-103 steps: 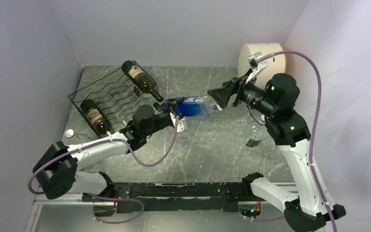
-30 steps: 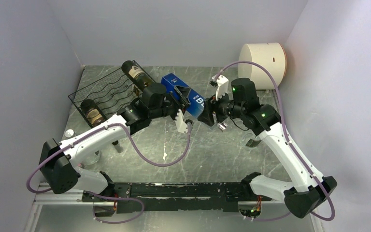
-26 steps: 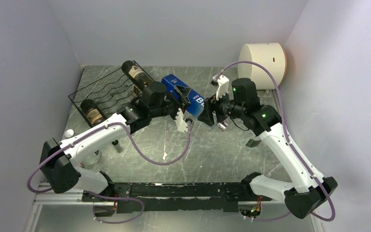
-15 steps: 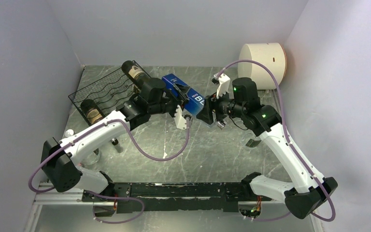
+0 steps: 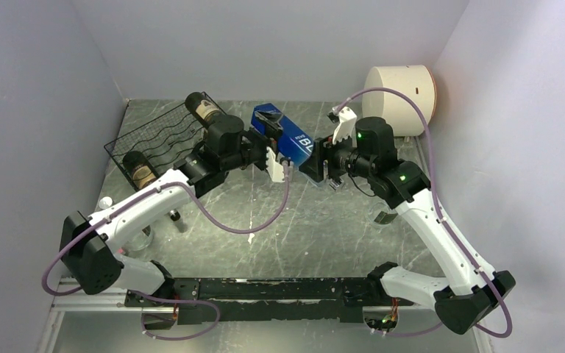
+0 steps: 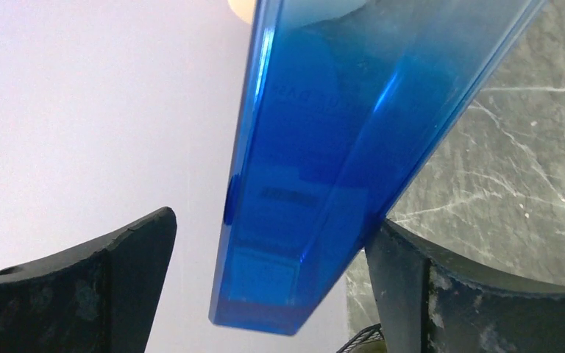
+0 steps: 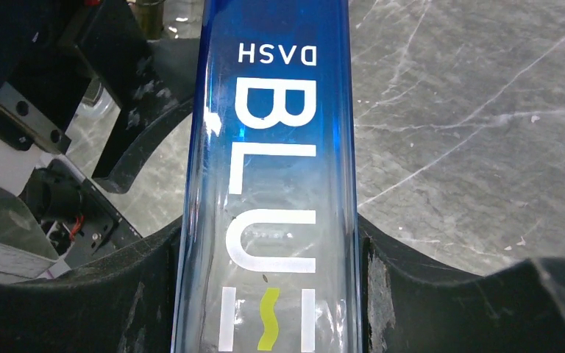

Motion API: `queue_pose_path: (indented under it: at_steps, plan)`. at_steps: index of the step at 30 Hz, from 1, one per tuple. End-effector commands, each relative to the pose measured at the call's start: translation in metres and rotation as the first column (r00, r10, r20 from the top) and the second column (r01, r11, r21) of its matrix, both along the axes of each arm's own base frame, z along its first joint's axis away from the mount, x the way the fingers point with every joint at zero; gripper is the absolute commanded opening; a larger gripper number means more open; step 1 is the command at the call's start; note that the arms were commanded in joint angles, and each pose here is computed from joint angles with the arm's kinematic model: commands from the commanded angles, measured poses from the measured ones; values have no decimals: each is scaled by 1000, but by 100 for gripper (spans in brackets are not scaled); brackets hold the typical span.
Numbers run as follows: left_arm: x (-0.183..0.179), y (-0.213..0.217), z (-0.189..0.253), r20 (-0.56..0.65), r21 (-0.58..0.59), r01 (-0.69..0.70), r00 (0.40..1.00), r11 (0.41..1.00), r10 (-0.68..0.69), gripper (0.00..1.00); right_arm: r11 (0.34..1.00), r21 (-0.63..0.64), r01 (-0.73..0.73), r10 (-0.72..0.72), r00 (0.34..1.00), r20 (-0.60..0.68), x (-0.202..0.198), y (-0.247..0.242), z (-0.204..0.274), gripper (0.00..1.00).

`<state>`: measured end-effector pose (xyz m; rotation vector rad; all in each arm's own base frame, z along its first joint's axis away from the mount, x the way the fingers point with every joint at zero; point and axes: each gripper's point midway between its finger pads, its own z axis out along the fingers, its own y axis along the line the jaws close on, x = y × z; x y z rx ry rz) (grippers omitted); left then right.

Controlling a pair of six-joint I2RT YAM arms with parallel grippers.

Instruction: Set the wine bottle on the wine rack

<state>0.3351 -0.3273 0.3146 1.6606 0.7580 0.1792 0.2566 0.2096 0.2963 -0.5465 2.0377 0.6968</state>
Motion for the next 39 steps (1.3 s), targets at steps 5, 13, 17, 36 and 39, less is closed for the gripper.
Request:
queue_pose_path:
  at_steps: [5, 13, 17, 36, 39]
  plan:
    - [-8, 24, 62, 11, -314, -94, 995, 945, 103, 100, 988, 102, 114, -132, 973, 189, 25, -10, 59, 0]
    - [-12, 77, 107, -334, -705, -386, 921, 595, 202, 99, 992, 121, 47, -71, 976, 207, 27, 4, 61, 0]
    - [3, 101, 118, -636, -668, -670, 740, 325, 219, 99, 986, 163, -31, -7, 974, 227, 27, 19, 67, 0]
    - [-80, 202, 184, -724, -685, -728, 684, 30, 90, 99, 926, 345, -155, 45, 951, 305, 38, 178, 73, 0]
    - [-87, 209, 183, -722, -686, -727, 685, 28, 98, 100, 935, 336, -118, 20, 959, 283, 52, 209, 57, 0]
